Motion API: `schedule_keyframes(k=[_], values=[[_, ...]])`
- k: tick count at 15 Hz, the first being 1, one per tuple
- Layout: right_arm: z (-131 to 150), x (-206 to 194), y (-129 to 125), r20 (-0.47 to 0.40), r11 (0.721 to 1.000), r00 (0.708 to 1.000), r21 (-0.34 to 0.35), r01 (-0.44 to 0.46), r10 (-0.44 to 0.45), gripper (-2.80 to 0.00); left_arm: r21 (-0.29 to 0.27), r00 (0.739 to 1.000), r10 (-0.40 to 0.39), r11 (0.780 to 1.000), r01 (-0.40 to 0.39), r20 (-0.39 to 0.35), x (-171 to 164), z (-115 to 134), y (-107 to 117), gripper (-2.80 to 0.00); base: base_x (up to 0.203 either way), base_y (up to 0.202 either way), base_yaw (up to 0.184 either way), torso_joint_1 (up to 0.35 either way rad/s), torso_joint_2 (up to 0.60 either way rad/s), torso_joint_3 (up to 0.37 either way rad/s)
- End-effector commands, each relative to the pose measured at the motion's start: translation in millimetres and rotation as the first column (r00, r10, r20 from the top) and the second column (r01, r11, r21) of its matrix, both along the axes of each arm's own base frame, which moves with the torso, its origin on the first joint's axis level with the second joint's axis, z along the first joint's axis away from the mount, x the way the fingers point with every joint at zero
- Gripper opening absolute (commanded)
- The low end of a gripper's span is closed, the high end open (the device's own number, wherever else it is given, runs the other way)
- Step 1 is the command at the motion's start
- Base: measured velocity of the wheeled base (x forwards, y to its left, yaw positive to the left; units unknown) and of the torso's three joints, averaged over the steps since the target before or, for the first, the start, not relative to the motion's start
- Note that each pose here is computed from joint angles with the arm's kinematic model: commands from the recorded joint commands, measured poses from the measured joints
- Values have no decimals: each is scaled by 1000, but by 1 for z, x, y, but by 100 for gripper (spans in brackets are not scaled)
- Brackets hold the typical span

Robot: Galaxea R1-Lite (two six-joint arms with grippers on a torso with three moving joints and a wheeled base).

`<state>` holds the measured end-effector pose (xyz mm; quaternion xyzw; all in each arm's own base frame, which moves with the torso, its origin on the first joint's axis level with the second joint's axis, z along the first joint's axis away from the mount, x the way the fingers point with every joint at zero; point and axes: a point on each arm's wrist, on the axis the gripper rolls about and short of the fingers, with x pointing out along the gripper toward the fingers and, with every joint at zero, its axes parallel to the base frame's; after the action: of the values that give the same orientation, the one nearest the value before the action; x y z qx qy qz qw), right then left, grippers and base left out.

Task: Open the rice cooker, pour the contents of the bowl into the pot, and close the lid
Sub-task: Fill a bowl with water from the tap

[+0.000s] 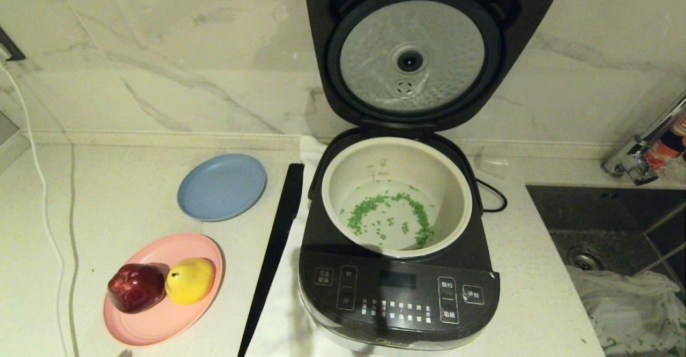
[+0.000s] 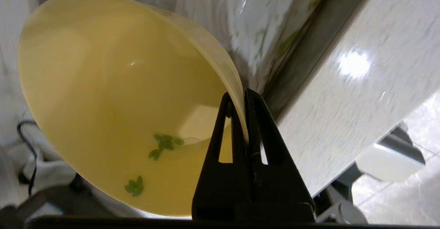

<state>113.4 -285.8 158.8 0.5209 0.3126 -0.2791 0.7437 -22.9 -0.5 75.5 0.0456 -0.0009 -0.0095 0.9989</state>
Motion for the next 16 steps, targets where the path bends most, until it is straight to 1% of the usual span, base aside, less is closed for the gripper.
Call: schedule_keyframes(k=[1, 9, 16], values=[[-18, 3, -18, 0, 1000, 1000, 20, 12, -12, -280, 1, 1000, 1, 1000, -1, -9, 1, -3, 0, -280, 0, 0, 0, 0, 0, 0], [-19, 18, -59, 31, 999, 999, -24, 44, -43, -280, 1, 1000, 1, 1000, -1, -9, 1, -3, 0, -280, 0, 0, 0, 0, 0, 0], [-12, 42, -73, 49, 996, 999, -91, 4, 0, -280, 1, 1000, 1, 1000, -1, -7, 1, -2, 0, -280, 0, 0, 0, 0, 0, 0]])
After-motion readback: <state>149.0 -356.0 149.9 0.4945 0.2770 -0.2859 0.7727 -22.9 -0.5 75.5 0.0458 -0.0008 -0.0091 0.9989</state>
